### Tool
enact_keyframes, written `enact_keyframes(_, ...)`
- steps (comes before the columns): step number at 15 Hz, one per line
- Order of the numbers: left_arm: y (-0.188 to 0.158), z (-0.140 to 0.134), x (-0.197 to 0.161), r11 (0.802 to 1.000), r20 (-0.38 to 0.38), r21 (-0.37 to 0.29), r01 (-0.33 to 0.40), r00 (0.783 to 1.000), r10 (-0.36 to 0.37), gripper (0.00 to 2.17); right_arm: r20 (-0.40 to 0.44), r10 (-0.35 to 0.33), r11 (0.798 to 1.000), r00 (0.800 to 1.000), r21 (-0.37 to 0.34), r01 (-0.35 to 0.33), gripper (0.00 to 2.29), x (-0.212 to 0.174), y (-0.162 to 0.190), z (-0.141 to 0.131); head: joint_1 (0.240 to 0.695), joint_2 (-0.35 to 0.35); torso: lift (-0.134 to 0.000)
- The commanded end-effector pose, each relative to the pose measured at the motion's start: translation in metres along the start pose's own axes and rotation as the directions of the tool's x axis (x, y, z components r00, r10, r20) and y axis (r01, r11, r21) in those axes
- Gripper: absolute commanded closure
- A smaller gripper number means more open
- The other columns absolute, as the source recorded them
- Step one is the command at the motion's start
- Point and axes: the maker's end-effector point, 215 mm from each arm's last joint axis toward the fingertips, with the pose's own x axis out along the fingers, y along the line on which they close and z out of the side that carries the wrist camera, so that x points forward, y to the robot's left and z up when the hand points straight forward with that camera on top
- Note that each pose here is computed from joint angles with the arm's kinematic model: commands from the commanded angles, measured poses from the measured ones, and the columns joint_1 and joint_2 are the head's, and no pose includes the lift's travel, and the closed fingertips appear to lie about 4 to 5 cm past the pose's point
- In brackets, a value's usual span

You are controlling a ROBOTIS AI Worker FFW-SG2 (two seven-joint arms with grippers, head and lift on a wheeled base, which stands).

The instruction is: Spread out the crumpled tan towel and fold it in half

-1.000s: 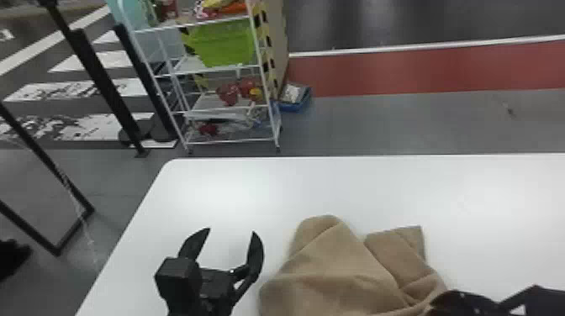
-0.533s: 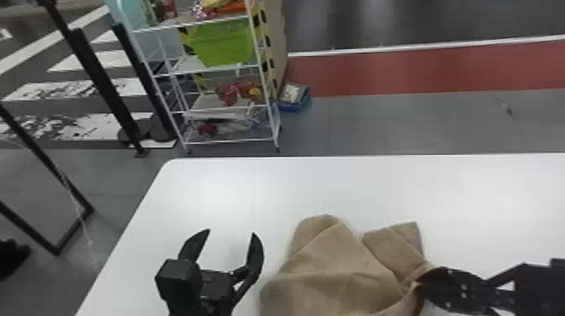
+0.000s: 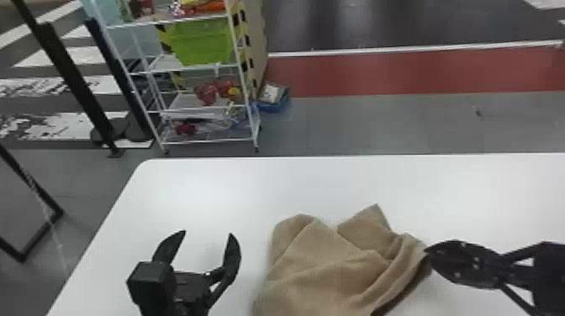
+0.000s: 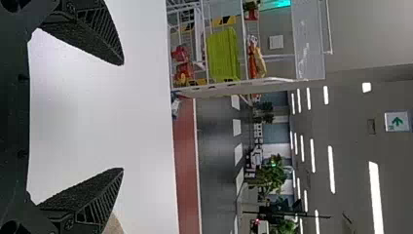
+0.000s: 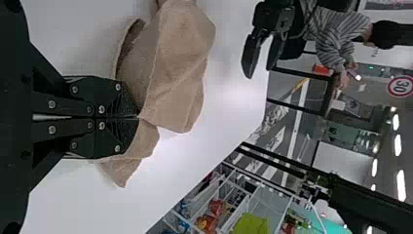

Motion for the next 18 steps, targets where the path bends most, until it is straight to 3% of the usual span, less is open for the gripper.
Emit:
enact_keyframes(1, 0.000, 0.002, 0.000, 1.000, 0.002, -0.003, -0.003, 1.000, 0.003, 0.11, 0.089, 0.005, 1.000, 0.996, 0.004, -0.005, 2.03, 0.016, -0.004, 0.031, 0.695, 0.159, -0.122)
enact_keyframes(4, 0.000, 0.002, 0.000, 1.000, 0.002, -0.004, -0.001, 1.000, 0.001, 0.11, 0.083, 0.059, 0.998, 0.995, 0.030, -0.062, 2.03, 0.062, 0.008, 0.038, 0.695, 0.207, -0.122)
enact_keyframes(7, -0.002, 0.003, 0.002, 1.000, 0.003, -0.005, 0.006, 1.000, -0.006, 0.11, 0.080, 0.070, 0.997, 0.994, 0.035, -0.073, 2.03, 0.110, 0.018, 0.038, 0.695, 0.254, -0.122)
enact_keyframes(10, -0.002, 0.002, 0.003, 1.000, 0.000, -0.006, 0.008, 1.000, -0.008, 0.11, 0.168, -0.012, 0.998, 0.986, 0.055, 0.003, 2.03, 0.124, -0.015, 0.077, 0.695, 0.300, -0.122)
enact_keyframes(12, -0.003, 0.000, 0.005, 1.000, -0.004, -0.006, 0.014, 1.000, -0.014, 0.11, 0.206, 0.002, 0.996, 0.979, 0.085, -0.020, 2.03, 0.129, -0.015, 0.090, 0.695, 0.310, -0.122)
enact_keyframes(16, -0.005, 0.001, 0.006, 1.000, -0.003, -0.009, 0.021, 1.000, -0.021, 0.11, 0.082, 0.112, 0.990, 0.990, 0.078, -0.119, 1.94, 0.171, 0.031, 0.050, 0.695, 0.338, -0.121)
enact_keyframes(18, -0.005, 0.000, 0.006, 1.000, -0.003, -0.009, 0.021, 1.000, -0.021, 0.11, 0.046, 0.132, 0.988, 0.990, 0.069, -0.135, 1.90, 0.182, 0.041, 0.039, 0.695, 0.350, -0.121)
